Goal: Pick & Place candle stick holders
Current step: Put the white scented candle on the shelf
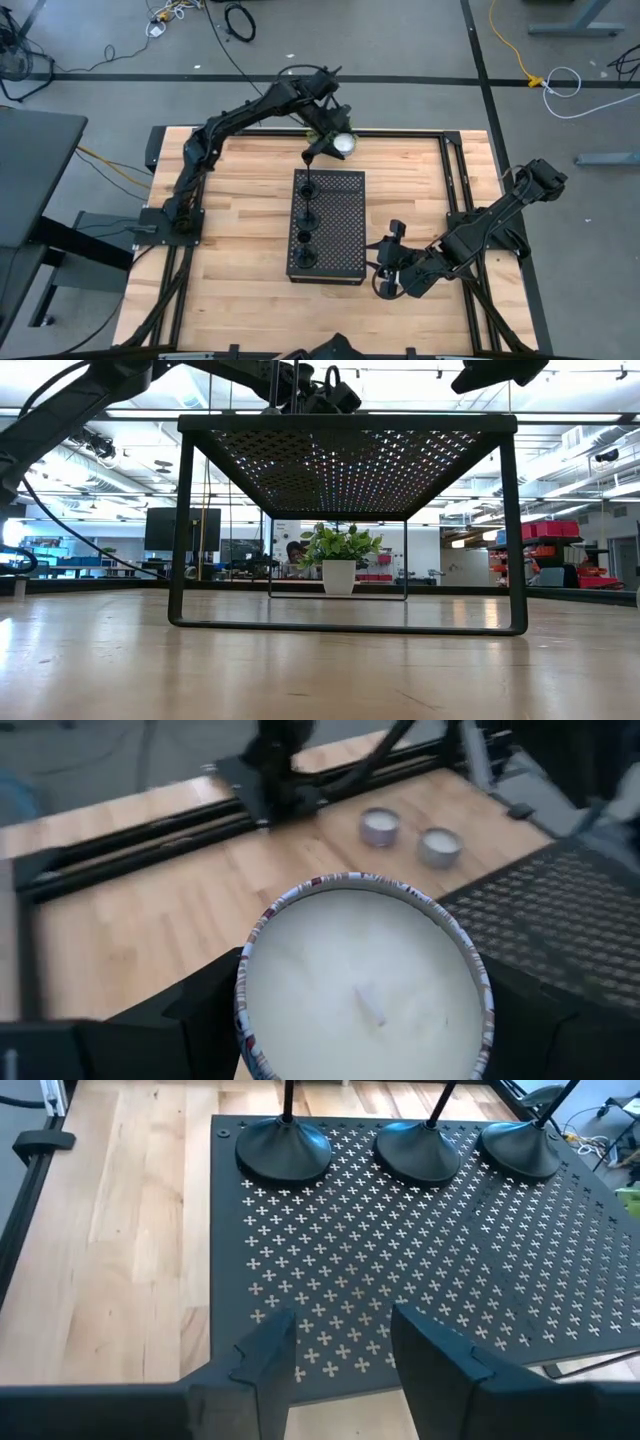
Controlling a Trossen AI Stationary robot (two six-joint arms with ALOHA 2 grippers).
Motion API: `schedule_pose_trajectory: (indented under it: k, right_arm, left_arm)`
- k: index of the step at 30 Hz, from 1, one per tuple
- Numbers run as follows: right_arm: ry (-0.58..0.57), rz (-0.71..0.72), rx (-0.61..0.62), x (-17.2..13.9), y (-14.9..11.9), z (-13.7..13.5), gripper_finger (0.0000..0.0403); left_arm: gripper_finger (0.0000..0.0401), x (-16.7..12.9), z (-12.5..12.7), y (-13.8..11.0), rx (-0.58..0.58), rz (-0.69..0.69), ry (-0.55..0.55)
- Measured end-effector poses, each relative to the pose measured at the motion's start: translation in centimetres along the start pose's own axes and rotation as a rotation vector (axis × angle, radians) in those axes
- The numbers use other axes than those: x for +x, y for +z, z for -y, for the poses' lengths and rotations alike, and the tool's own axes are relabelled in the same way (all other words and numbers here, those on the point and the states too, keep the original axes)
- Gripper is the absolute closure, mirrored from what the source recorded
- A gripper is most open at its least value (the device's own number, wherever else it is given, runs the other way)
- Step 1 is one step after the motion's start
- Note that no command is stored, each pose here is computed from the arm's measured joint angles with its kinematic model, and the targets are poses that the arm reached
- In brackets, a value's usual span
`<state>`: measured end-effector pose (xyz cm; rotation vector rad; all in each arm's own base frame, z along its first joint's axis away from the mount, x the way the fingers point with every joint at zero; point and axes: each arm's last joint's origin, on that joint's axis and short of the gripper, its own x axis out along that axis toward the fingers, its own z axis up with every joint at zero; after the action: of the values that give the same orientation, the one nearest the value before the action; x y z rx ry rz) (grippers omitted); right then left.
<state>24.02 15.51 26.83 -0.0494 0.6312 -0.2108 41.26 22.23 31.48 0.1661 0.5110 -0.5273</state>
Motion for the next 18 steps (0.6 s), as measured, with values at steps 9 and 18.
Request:
schedule_pose_trajectory:
  k: [9,18]
  right_arm:
    - [-0.018,-0.013,0.001,0.0,-0.2,0.2,0.0239]
    - [-0.022,-0.02,0.003,0.0,-0.2,0.2,0.0239]
  left_arm:
    - [0.0107,2.3,1.1,0.8,0.095,0.064,-0.099]
    - [0.0107,3.9,0.8,-0.2,0.104,0.079,-0.156]
